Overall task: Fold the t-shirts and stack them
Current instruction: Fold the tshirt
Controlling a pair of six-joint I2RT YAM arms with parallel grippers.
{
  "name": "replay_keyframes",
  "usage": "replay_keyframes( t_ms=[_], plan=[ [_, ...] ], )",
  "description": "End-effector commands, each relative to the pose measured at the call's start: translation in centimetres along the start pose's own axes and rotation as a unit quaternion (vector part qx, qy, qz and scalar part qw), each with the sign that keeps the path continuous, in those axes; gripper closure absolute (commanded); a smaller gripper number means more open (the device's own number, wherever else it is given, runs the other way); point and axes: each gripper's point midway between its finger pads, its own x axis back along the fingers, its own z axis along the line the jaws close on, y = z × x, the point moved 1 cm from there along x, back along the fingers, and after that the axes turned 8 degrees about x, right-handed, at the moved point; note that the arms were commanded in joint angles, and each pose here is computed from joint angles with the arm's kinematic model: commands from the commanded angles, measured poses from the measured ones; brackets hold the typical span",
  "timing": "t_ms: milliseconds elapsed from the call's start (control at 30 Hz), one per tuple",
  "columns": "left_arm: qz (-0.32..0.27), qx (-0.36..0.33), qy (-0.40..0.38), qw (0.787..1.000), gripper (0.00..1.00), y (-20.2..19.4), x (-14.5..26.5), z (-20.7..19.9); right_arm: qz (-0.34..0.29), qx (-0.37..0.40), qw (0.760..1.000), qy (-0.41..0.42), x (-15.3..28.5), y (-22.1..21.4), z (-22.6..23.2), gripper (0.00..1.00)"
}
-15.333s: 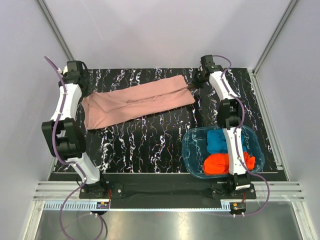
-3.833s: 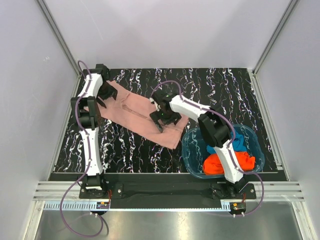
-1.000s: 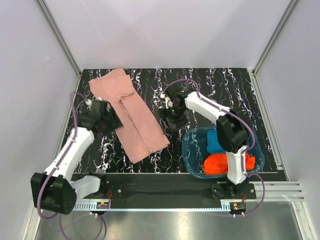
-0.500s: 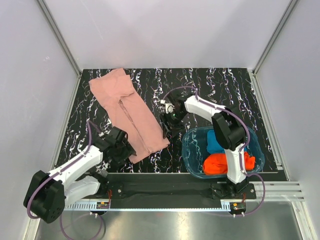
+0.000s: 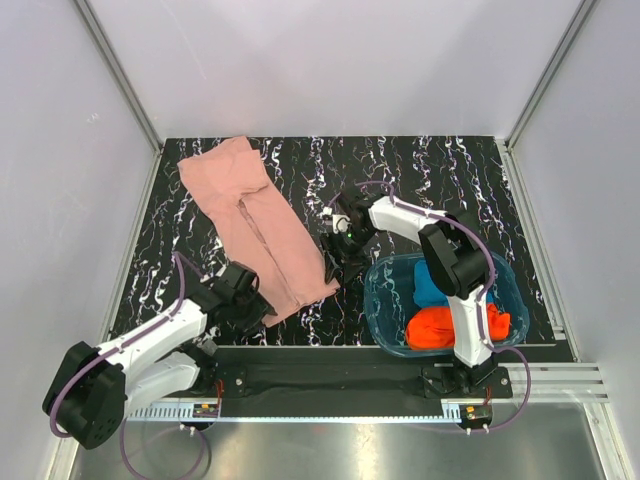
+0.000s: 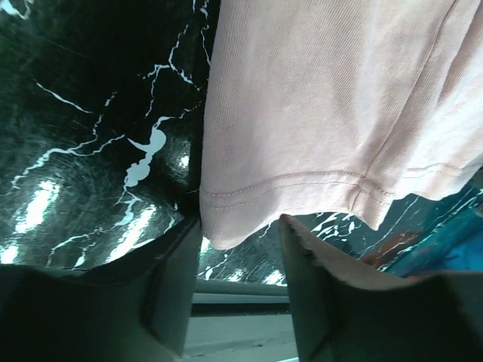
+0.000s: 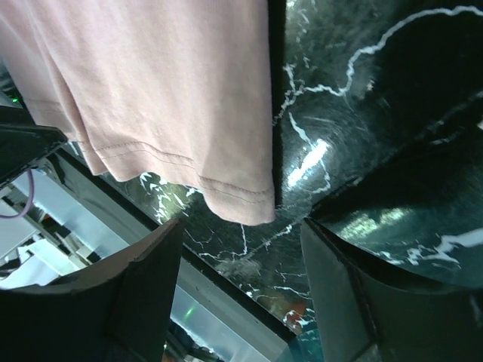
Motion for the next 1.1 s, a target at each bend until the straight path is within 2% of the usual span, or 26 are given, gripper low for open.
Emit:
replay_keyframes(
  t_ms=[0,367,467,500,833,967,1033,1067],
  plan=[
    [-0.006,0.007,0.012,1.000,0.52,0.0,-0.8,1.2,-0.001,-0.003,1.000,0.028,-0.5,0.3,0.5,0.29],
    [-0.022,-0.005,0.015,1.000,0.66,0.4,-0.8,1.4,0.006,-0.017,1.000,-0.012,-1.6,-0.2,-1.5,0.33],
    [-0.022,-0.009,0.022,0.999,0.70,0.4,-0.9,1.9,0.014,-0.024,1.000,-0.005,-2.1,-0.5,-1.6,0.38],
    [-0.020,-0.010,0.025,0.999,0.70,0.3,-1.0,2.1,0.014,-0.026,1.000,-0.001,-2.2,-0.5,-1.4,0.41],
    [-0.021,-0.015,0.026,0.999,0.75,0.3,-1.1,3.0,0.010,-0.043,0.999,0.013,-2.9,-1.1,-1.4,0.44],
    [-0.020,-0.028,0.027,0.999,0.76,0.3,-1.0,2.7,0.012,-0.049,0.999,0.008,-3.2,-1.0,-1.7,0.53],
    [-0.020,-0.034,0.029,0.999,0.78,0.4,-1.0,2.7,0.011,-0.051,0.999,0.008,-3.3,-1.1,-1.6,0.61],
    [-0.020,-0.039,0.033,0.998,0.79,0.4,-0.9,2.7,0.010,-0.052,0.999,0.007,-3.3,-1.1,-1.6,0.70]
  ],
)
